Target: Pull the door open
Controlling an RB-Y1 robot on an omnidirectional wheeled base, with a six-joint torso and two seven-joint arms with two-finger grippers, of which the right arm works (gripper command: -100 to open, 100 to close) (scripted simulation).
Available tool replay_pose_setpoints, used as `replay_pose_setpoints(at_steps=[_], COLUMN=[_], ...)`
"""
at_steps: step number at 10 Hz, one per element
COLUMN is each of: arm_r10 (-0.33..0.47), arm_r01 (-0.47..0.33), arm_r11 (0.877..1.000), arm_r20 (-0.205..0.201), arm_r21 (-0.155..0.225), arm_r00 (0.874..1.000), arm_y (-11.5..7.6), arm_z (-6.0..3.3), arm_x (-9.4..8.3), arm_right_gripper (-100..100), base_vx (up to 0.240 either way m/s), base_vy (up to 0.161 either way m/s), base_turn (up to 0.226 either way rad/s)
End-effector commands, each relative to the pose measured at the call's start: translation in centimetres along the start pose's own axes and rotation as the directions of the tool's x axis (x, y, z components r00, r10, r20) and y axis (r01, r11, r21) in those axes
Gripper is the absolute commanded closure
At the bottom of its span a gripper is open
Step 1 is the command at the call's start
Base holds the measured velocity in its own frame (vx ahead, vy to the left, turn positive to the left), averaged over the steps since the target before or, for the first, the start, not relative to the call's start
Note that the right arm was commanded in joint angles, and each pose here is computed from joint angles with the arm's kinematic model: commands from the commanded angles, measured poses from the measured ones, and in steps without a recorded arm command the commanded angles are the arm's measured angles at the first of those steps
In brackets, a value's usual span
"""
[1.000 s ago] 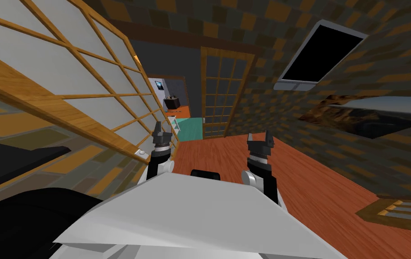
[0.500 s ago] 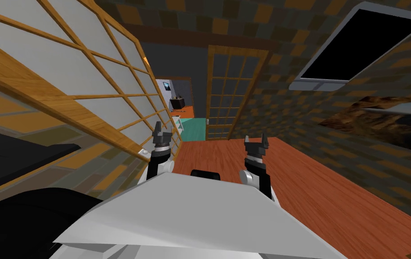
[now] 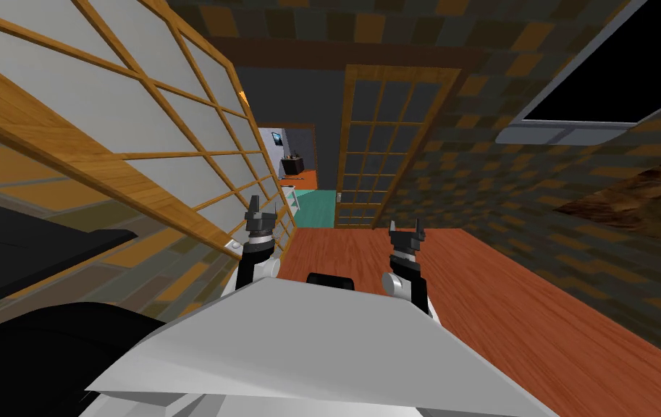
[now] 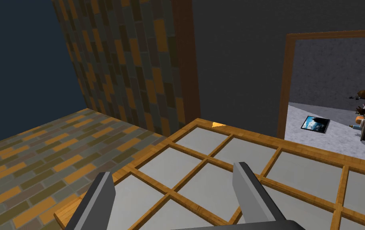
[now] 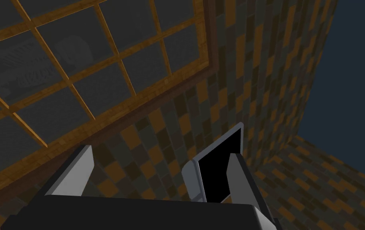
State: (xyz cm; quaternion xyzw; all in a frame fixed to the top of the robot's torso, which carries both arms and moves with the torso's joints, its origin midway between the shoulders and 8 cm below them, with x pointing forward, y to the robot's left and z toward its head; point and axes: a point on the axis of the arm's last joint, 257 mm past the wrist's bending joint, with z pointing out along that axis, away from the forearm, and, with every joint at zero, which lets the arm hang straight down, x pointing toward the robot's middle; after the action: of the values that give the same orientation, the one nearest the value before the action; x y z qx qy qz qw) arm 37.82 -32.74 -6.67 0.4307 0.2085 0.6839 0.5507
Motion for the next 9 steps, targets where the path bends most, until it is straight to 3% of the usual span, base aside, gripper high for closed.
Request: replay_pose_setpoints(at_steps=[1, 5, 9], arm_r10=[0.047, 0.157, 0.264], arm_r01=[-0.047, -0.159, -0.271], arm_r11=[0.999, 0.987, 0.961], arm_r20=[0.017, 0.064, 0.124], arm_r21=[0.011, 0.032, 0.045], arm_r00=[0.999, 0.985, 0.956], arm_y=[-1.0, -3.5, -6.2], arm_z=[-0.26, -1.0, -2.03], arm_x=[-0.8, -2.7, -4.8], arm_right_gripper=[-100, -100, -100], base_vx=[0.093, 0.107, 0.101], base_vy=[-0.001, 0.003, -0.002], base_turn=[0.186, 0.17, 0.172])
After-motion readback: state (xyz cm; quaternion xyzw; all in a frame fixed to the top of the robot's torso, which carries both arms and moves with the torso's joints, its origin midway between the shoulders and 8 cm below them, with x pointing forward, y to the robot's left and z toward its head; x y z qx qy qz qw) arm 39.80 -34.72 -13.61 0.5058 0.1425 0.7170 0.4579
